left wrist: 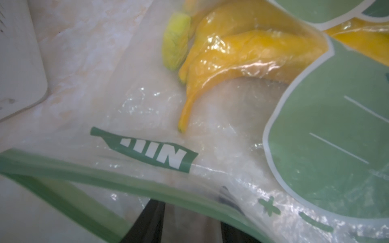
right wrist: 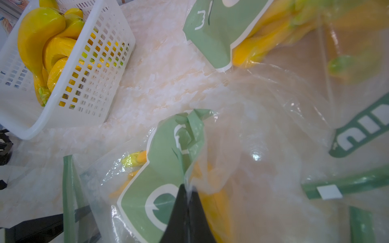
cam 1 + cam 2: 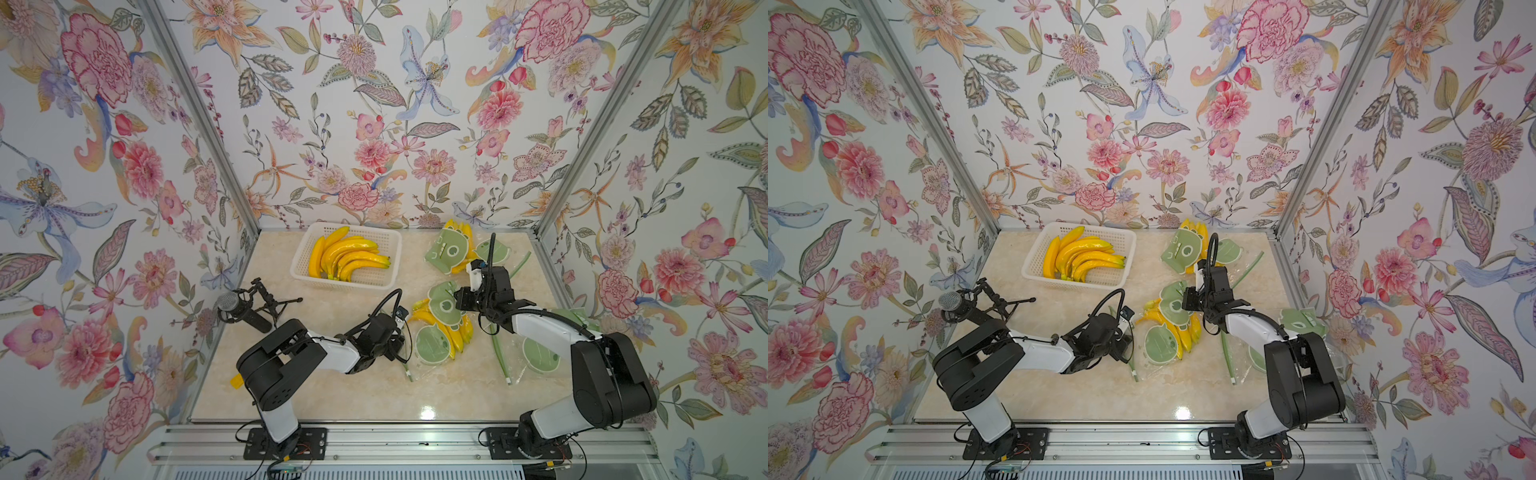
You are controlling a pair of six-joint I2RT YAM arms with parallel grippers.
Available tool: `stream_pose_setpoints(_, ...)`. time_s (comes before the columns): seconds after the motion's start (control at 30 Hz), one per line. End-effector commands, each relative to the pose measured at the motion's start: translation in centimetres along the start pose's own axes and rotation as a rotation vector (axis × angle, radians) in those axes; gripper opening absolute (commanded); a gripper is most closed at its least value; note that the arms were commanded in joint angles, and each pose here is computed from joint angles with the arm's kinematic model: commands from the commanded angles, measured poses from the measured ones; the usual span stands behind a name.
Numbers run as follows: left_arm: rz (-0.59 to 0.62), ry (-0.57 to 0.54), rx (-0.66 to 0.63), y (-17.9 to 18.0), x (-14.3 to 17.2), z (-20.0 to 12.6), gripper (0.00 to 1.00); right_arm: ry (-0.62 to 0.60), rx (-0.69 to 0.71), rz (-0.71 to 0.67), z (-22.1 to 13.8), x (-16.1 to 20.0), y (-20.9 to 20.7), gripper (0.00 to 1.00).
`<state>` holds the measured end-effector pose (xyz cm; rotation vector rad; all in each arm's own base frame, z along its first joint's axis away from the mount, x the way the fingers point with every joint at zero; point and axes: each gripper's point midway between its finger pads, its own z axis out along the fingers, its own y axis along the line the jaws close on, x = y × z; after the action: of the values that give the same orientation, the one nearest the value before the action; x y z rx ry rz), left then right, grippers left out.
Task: Open the zip-top bag and take out the banana
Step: Pick up the banana from the zipper food storage bag.
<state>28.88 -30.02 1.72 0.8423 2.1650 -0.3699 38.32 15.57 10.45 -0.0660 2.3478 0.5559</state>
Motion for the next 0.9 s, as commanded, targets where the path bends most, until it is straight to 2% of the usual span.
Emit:
stream_pose_setpoints(0.0,0.025,0.05,0.03,-0.8,1.7,1.2,0.51,-0.014,-0.05,0.01,0.1,-0.7,1.4,0.0)
stream_pose_setpoints(0.17,-0.002,0.006,0.035,-0.2,0.0,2.4,0.57,-0.013,-0.064,0.006,0.2,-0.5,1.9,0.0)
stream_pose_setpoints(0.5,0.017,-0.148,0.04,0.7,-5.9,1.9,0.59,0.008,-0.12,-0.024,0.7,0.3,3.9,0.0)
stream_pose_setpoints(0.67,0.012,-0.14,0.03,1.9,-6.0,2.5,0.57,0.014,-0.151,-0.049,0.8,0.7,4.9,0.0)
stream_pose_setpoints(0.87,0.022,-0.101,0.031,2.4,-5.5,3.8,0.5,0.028,-0.184,-0.083,0.9,1.2,6.0,0.0)
